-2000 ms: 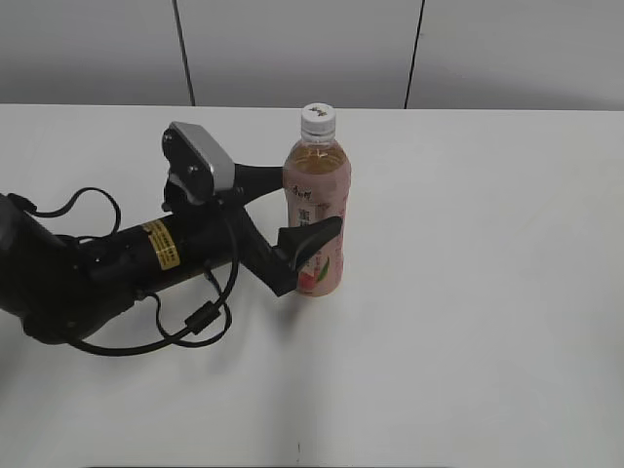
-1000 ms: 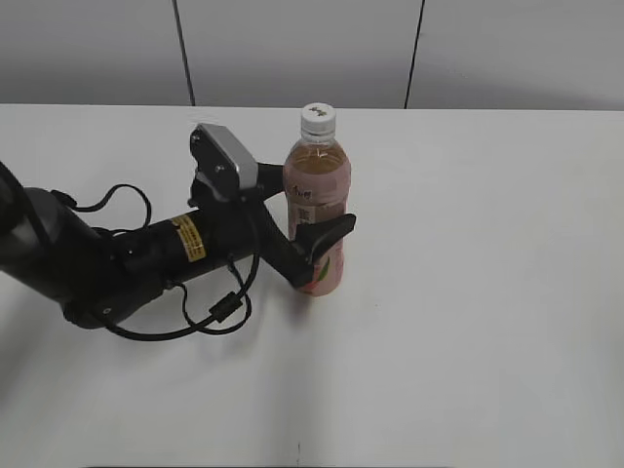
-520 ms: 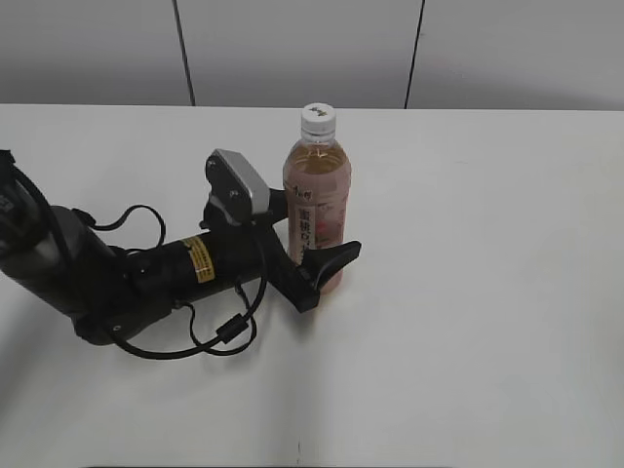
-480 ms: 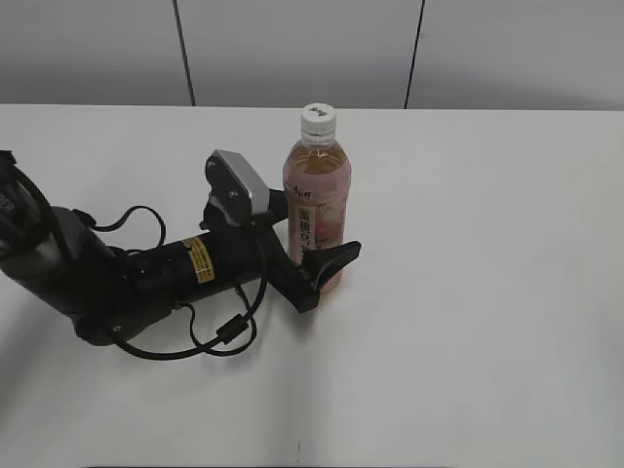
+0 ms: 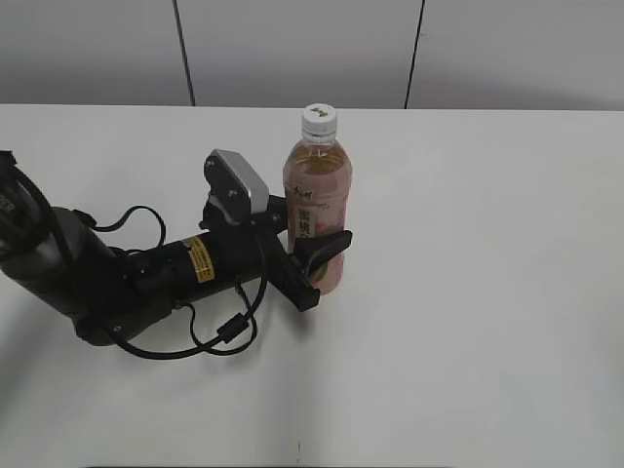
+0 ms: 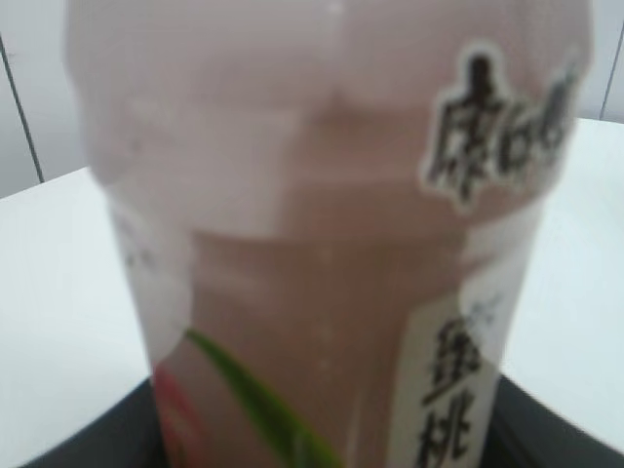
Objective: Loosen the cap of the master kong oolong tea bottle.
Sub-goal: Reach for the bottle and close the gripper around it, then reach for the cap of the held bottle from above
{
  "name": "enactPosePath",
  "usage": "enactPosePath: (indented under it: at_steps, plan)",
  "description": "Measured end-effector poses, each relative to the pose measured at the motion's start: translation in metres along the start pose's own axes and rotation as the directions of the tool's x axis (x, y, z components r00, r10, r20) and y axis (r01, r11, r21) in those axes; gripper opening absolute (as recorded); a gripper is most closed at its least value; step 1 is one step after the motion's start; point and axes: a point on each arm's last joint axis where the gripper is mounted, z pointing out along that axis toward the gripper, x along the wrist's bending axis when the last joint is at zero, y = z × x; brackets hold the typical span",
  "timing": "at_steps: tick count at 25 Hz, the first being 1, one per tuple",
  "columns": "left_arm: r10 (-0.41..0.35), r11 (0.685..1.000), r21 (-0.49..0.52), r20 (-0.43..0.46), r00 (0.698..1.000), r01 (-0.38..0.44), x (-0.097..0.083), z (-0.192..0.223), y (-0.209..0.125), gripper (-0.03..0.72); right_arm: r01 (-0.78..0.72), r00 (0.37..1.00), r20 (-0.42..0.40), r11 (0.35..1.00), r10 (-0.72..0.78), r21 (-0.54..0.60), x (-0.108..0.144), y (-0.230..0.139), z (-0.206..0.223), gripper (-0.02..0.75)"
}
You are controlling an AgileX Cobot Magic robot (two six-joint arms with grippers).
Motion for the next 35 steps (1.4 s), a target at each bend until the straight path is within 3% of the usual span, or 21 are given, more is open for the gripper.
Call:
enactPosePath:
  at_steps: [13,22,26,31,35]
  plan:
    - [0.007,1.000,0.003,0.019,1.000,-0.007,-0.002,0.000,0.000,0.382,0.000,1.000,0.000,1.000,0.000,0.000,0.000,0.000,0.000,0.458]
    - [0.055,0.998,0.031,0.120,0.991,-0.059,-0.011,-0.001,0.005,0.382,-0.004,1.000,-0.008,1.000,0.004,-0.001,0.001,0.000,0.000,0.458]
    - [0.071,0.993,0.084,0.109,0.992,-0.080,-0.010,-0.001,0.015,0.382,-0.032,0.997,-0.063,0.999,0.032,0.000,0.006,0.001,0.000,0.458]
    - [0.096,0.981,0.163,0.073,0.993,-0.107,-0.006,-0.004,0.025,0.382,-0.029,0.987,-0.153,0.994,0.046,0.106,0.011,0.023,0.016,0.439]
    - [0.112,0.973,0.198,0.057,0.992,-0.121,-0.005,-0.006,0.029,0.382,-0.007,0.953,-0.296,0.986,0.057,0.169,0.021,0.059,0.039,0.419]
